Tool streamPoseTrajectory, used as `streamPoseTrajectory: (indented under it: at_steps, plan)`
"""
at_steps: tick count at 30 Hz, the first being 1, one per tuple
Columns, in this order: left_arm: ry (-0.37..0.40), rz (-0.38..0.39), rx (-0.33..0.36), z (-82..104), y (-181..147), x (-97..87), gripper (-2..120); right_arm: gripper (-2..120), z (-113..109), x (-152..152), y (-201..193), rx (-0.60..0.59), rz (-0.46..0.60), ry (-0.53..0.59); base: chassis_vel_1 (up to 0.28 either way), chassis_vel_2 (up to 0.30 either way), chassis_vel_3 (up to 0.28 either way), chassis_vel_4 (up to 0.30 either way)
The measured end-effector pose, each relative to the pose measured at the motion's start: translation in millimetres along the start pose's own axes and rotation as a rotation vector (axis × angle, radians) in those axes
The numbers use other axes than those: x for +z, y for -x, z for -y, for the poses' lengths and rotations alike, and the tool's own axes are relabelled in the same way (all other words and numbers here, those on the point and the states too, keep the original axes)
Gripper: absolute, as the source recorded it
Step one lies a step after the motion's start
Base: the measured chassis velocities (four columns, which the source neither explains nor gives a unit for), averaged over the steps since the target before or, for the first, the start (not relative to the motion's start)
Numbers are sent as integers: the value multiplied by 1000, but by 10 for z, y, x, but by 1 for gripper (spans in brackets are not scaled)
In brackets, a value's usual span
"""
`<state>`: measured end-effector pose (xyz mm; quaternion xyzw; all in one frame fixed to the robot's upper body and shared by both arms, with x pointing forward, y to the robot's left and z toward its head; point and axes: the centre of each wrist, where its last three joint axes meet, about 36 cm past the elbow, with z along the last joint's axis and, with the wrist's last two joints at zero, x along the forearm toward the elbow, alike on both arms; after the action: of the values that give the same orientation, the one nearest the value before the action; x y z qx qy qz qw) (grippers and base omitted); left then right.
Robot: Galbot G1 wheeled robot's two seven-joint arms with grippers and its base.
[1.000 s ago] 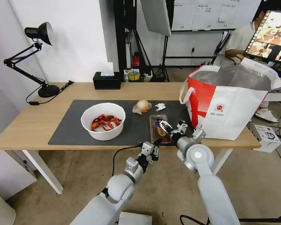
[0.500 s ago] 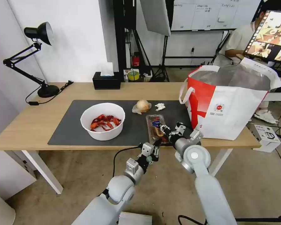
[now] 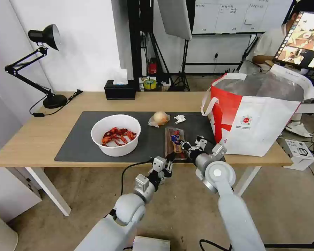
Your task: Pick up the trash from the table and place it into the takeout bag.
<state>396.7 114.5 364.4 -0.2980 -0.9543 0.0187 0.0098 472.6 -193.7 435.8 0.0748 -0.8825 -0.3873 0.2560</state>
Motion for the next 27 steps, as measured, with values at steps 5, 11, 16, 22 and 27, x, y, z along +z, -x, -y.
streamPoseTrajectory:
  at_steps: [5,11,16,22,27]
  plan:
    - [-4,10,-13,-27,-41,-37,50,0,6,9,-24,1,1,-2,0,0,0,0]
    - [-13,46,-63,-145,-238,-203,70,0,34,10,-123,6,10,-14,0,0,0,0]
    - [-23,49,-115,-179,-509,-271,90,0,83,19,-264,3,44,-44,0,0,0,0]
    - [-33,51,-144,-157,-597,-337,99,0,135,-33,-513,-2,118,-80,0,0,0,0]
    - [-50,37,-162,-92,-720,-336,100,0,190,-42,-790,-4,185,-120,0,0,0,0]
